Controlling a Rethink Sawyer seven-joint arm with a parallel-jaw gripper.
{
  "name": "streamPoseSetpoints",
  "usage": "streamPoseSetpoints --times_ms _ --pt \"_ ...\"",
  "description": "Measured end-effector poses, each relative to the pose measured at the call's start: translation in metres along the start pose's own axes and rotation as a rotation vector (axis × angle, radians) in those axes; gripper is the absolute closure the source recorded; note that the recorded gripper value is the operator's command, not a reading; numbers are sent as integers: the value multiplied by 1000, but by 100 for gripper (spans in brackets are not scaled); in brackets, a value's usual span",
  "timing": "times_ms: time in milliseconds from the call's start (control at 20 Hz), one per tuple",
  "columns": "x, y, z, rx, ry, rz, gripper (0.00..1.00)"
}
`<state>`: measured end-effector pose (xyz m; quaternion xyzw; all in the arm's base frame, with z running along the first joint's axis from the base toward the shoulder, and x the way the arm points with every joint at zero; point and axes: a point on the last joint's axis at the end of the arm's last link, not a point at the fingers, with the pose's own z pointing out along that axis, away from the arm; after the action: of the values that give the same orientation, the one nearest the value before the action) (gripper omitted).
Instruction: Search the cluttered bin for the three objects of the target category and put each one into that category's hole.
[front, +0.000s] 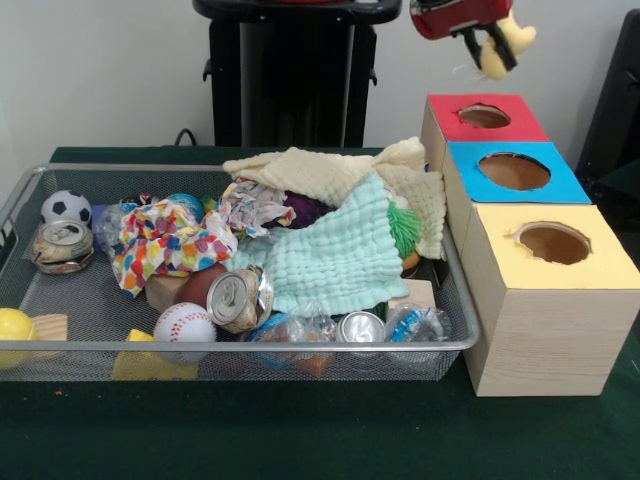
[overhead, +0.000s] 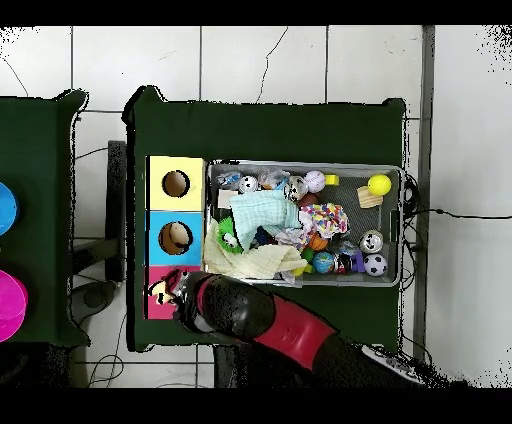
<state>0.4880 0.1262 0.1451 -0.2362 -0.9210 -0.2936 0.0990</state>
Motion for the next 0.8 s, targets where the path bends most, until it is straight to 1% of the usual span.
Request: streamPoseSetpoints --times_ms 150,200,300,450,650,800 --pt "5 5 1 -51 28 23 100" --pt "9 9 3 -79 46 47 100" --pt "13 11 6 -90 57 63 100" --pt "24 14 16 -102 87 91 100" --pt "41 12 35 -104 131 75 100" --pt "55 4 51 -98 168 72 100"
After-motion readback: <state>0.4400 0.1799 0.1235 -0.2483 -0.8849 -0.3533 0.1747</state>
